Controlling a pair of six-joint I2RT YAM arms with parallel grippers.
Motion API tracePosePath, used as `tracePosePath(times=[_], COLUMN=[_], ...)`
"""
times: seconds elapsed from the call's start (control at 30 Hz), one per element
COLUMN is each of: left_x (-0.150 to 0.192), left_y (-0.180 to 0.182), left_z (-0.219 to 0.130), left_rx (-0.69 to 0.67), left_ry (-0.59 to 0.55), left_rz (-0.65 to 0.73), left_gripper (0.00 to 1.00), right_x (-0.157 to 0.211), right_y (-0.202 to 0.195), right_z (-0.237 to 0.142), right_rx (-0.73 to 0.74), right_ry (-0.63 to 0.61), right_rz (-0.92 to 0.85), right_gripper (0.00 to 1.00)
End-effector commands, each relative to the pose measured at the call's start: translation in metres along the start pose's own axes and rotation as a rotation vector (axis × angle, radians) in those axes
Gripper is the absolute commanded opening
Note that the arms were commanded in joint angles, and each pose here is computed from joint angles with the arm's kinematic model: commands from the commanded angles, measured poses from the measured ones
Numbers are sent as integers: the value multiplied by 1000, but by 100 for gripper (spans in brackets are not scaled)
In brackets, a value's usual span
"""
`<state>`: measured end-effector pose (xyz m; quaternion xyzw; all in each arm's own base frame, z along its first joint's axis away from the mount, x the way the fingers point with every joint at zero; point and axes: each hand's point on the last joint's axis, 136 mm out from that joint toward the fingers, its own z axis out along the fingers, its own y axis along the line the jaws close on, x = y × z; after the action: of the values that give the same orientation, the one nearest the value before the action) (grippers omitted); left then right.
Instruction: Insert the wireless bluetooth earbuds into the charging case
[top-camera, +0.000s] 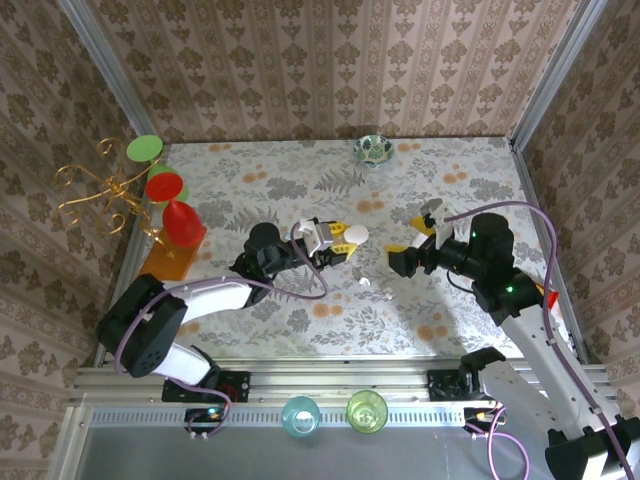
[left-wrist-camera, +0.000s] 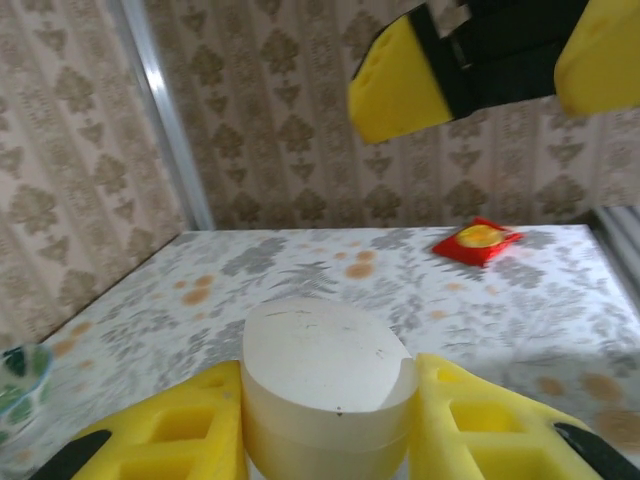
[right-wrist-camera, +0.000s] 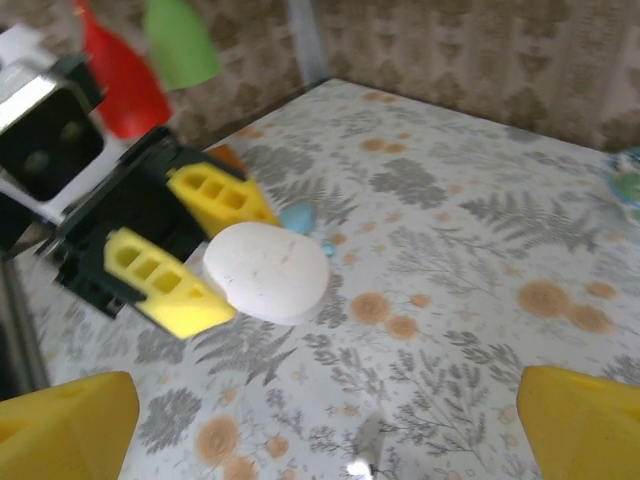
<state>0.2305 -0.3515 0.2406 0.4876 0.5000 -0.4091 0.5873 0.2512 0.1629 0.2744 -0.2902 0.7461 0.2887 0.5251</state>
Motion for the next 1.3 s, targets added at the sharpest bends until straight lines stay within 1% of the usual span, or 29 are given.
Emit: tracePosePath(times=[0.0, 0.07, 0.23, 0.33, 0.6, 0.83, 0.9, 0.93, 1.13, 1.17, 1.2, 1.23, 1.27], left_x=[-25, -31, -41, -45, -62, -63, -60, -59, -61, -62, -62, -63, -63], left_y=[-15, -19, -33, -36, -44, -45, -45, -45, -45, -45, -45, -45, -45], left_z=[-5, -8, -13, -15, -18, -18, -18, -18, -18, -18, -18, -18, -19], left_rx=[106, 141, 224, 245, 318, 323, 322, 322, 322, 322, 325, 324, 325], left_ry=[-42, -48, -22, -13, -39, -41, -32, -29, -33, -35, -37, -39, -39], left_rz=[-49, -64, -79, -87, -122, -129, -132, -133, -138, -140, -141, -139, -140], left_gripper=[27, 27, 27, 26, 26, 25, 25, 25, 24, 24, 24, 24, 23], right_x=[10, 19, 15, 14, 11, 1, 1, 1, 4, 5, 5, 6, 7], right_y=[35, 40, 44, 50, 58, 68, 71, 71, 71, 70, 70, 69, 68], right_z=[-2, 0, 5, 8, 31, 46, 48, 49, 50, 49, 49, 49, 49], right_rx=[-199, -224, -258, -291, -381, -453, -469, -473, -479, -477, -474, -464, -458], right_ry=[1, 10, 19, 26, 67, 59, 62, 63, 82, 86, 89, 91, 95], right_rz=[-201, -320, -417, -466, -489, -504, -505, -505, -498, -500, -500, -503, -505], right_gripper=[93, 89, 84, 83, 77, 62, 61, 60, 47, 48, 51, 57, 59])
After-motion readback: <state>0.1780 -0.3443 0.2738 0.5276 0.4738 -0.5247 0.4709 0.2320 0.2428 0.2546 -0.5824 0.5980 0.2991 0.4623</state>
